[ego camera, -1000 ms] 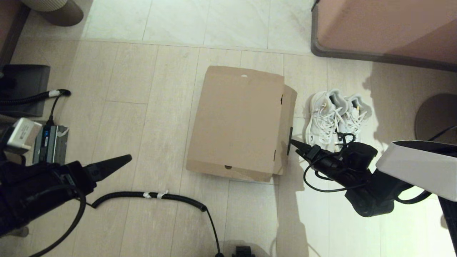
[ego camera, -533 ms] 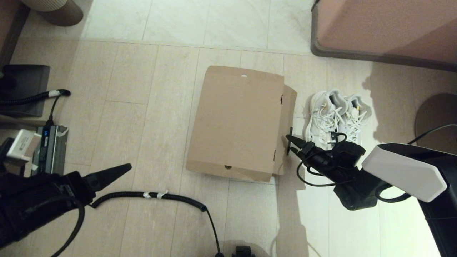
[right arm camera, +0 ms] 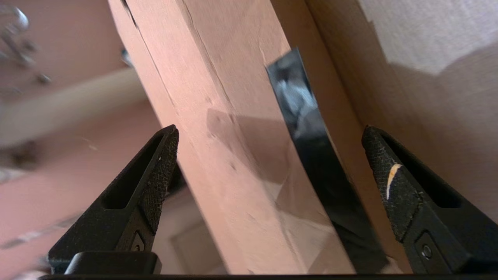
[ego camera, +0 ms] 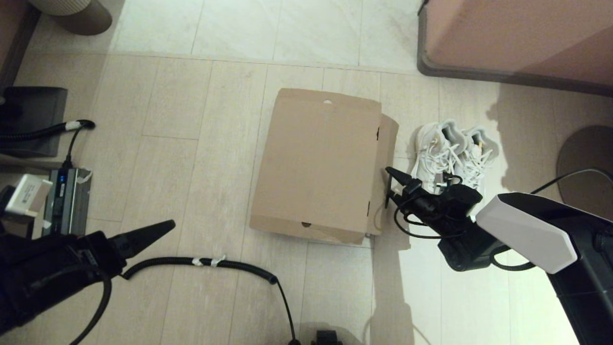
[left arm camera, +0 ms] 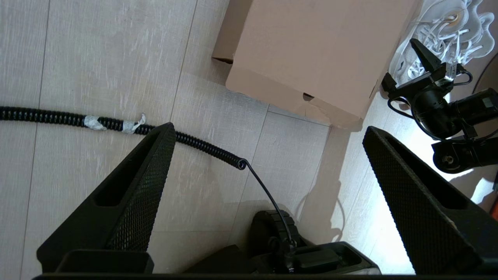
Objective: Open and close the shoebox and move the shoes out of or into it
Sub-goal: Open the shoe box
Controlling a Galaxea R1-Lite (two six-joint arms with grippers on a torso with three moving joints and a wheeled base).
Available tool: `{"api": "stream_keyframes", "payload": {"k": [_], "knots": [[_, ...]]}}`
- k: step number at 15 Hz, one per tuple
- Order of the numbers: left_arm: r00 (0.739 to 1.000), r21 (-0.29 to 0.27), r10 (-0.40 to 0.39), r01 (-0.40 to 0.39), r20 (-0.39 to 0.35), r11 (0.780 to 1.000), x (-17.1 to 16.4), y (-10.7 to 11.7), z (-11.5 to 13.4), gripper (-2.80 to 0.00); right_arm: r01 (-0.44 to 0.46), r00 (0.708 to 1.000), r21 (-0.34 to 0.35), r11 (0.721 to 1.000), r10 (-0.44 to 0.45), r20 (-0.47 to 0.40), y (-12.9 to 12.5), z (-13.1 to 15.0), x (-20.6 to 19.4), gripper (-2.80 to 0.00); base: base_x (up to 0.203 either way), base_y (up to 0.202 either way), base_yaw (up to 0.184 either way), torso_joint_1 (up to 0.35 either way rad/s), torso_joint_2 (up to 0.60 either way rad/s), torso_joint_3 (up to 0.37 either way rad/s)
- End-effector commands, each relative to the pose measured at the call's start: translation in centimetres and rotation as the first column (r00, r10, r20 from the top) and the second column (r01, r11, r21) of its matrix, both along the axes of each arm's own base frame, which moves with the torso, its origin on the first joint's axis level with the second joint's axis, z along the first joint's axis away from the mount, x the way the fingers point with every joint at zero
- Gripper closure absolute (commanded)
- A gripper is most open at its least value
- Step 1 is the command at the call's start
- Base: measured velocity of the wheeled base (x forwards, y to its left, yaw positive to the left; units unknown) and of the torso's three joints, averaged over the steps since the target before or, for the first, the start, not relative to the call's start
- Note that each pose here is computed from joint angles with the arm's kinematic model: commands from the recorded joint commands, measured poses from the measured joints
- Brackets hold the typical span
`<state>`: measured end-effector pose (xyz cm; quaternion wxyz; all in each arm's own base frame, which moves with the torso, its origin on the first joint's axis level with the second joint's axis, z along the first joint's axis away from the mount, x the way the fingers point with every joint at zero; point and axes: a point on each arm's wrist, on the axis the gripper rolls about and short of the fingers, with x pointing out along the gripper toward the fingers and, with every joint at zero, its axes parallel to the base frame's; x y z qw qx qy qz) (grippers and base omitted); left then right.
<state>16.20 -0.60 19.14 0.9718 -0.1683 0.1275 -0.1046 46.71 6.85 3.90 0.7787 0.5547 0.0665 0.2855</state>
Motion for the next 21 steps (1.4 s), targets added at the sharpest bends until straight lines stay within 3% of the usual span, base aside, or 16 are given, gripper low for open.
{"api": "stream_keyframes", "payload": {"k": [1,7,13,17,21], "knots": [[1.000,-0.003,-0.002,0.002,0.002,1.000,0.2,0.0,0.1,-2.80,-0.009,1.000,0.034,0.999,0.009,0.006,-0.1,0.6,0.1,-2.80,0.000,0.000,0.000,0.000,0.00,0.000],[1.000,-0.003,-0.002,0.002,0.001,1.000,0.2,0.0,0.1,-2.80,-0.057,0.998,0.201,0.978,0.063,-0.022,-0.2,4.4,-0.8,-2.80,0.000,0.000,0.000,0.000,0.00,0.000],[0.999,-0.002,-0.044,0.044,0.002,0.999,2.1,-0.8,0.8,-2.80,-0.070,0.997,0.214,0.974,0.071,0.003,-0.7,8.7,-3.7,-2.80,0.000,0.000,0.000,0.000,0.00,0.000],[0.994,-0.080,-0.108,0.109,0.010,0.991,3.4,-2.5,2.1,-2.80,-0.103,0.995,0.235,0.966,0.096,0.039,-0.6,12.3,-6.4,-2.80,0.000,0.000,0.000,0.000,0.00,0.000],[0.992,-0.086,-0.112,0.116,0.055,0.989,2.4,-2.7,3.1,-2.80,-0.234,0.971,0.278,0.932,0.210,0.113,2.4,16.7,-9.5,-2.80,0.000,0.000,0.000,0.000,0.00,0.000]]}}
